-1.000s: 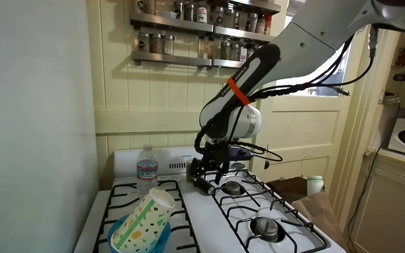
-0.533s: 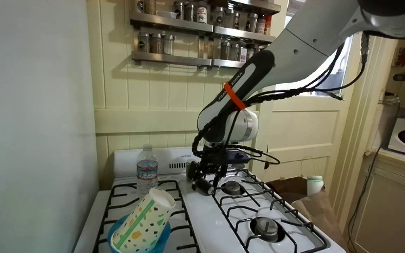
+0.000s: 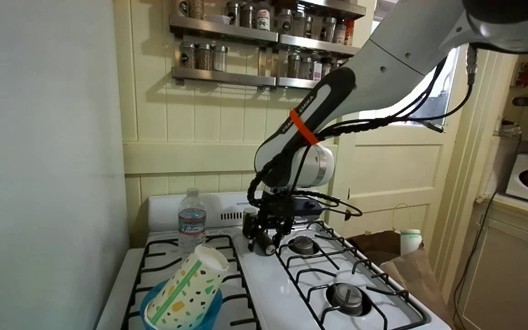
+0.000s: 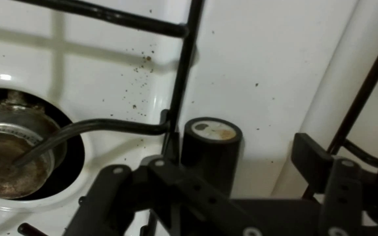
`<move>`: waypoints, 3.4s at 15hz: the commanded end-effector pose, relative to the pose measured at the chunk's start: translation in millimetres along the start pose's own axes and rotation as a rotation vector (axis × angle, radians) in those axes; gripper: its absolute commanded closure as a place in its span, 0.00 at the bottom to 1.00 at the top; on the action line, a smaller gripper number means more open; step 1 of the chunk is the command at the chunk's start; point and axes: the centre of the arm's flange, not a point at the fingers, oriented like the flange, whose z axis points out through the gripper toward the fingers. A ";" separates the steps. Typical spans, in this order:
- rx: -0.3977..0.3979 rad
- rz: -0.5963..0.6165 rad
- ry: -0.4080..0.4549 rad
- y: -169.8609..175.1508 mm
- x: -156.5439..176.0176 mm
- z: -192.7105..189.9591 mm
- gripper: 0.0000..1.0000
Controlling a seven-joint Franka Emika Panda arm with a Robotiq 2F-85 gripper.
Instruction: Move the black object forward
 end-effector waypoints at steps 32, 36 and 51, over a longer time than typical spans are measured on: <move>-0.202 0.613 0.045 -31.9 -28.1 -61.2 0.00; -0.202 0.842 0.086 -47.5 -9.2 -48.1 0.00; -0.211 1.040 0.095 -52.5 27.0 -2.9 0.00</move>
